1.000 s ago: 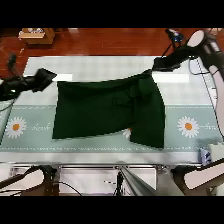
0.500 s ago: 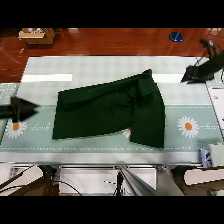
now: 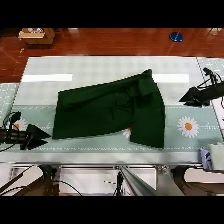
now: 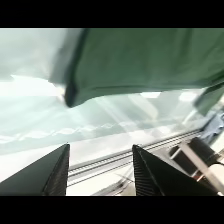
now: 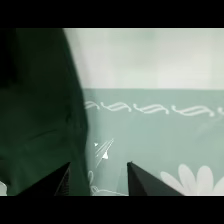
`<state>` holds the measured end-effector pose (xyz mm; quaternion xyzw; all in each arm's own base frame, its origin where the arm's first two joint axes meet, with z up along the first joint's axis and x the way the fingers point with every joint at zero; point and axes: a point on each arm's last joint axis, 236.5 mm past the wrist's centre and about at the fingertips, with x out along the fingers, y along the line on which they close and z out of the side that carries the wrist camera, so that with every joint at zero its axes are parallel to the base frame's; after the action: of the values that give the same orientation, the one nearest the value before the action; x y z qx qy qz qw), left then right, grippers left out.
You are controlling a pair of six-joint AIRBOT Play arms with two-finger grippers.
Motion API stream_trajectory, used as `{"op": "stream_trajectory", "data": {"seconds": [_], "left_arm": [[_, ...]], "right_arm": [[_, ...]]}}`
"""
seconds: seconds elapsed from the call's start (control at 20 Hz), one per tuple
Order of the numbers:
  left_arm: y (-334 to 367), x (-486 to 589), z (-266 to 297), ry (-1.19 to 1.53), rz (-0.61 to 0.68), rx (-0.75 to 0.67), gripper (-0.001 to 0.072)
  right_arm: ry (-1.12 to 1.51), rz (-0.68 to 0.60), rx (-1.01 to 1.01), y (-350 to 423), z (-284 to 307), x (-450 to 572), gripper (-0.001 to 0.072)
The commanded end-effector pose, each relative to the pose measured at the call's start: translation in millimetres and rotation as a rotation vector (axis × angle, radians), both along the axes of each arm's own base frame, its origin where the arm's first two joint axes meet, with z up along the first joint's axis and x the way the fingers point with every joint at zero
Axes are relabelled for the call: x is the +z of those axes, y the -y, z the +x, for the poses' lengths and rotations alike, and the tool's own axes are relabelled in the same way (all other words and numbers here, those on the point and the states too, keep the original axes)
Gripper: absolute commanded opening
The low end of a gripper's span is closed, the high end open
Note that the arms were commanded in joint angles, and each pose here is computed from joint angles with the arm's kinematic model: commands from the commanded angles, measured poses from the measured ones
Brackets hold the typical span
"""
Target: Fold the shirts.
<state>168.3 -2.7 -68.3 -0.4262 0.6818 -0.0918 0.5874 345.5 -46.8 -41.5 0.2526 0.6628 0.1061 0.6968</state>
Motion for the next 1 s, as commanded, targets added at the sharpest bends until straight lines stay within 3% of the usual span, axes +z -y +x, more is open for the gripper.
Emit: {"op": "stream_trajectory", "data": {"seconds": [0.0,0.2,0.5,0.55,0.65,0.7,0.95], "left_arm": [[-7.7,-14.7,0.8,0.001,0.078,-0.016,0.0488],[-0.8,-23.3,27.0,0.077,0.138,-0.037,0.0488],[33.1,-53.9,34.3,0.009,0.116,-0.126,0.0486],[38.6,-59.7,33.7,-0.005,0.109,-0.141,0.0447],[41.0,-68.8,32.2,-0.027,0.107,-0.149,0.0099],[41.0,-69.7,31.1,-0.034,0.102,-0.147,0.0021],[40.5,-64.8,26.4,-0.052,0.073,-0.137,0.0021]], "right_arm": [[0.015,0.004,-0.022,3.0,-3.4,-7.4,0.0415],[0.027,0.046,-0.033,-5.2,0.2,-2.0,0.0415],[0.037,0.116,-0.041,-18.6,3.3,7.6,0.0415],[0.03,0.124,-0.037,-20.3,1.4,8.5,0.0415],[0.024,0.133,-0.027,-22.7,-2.0,12.1,0.0415],[0.034,0.127,-0.026,-22.6,-1.8,15.9,0.0415],[0.081,-0.063,-0.079,14.9,0.6,19.8,0.0416]]}}
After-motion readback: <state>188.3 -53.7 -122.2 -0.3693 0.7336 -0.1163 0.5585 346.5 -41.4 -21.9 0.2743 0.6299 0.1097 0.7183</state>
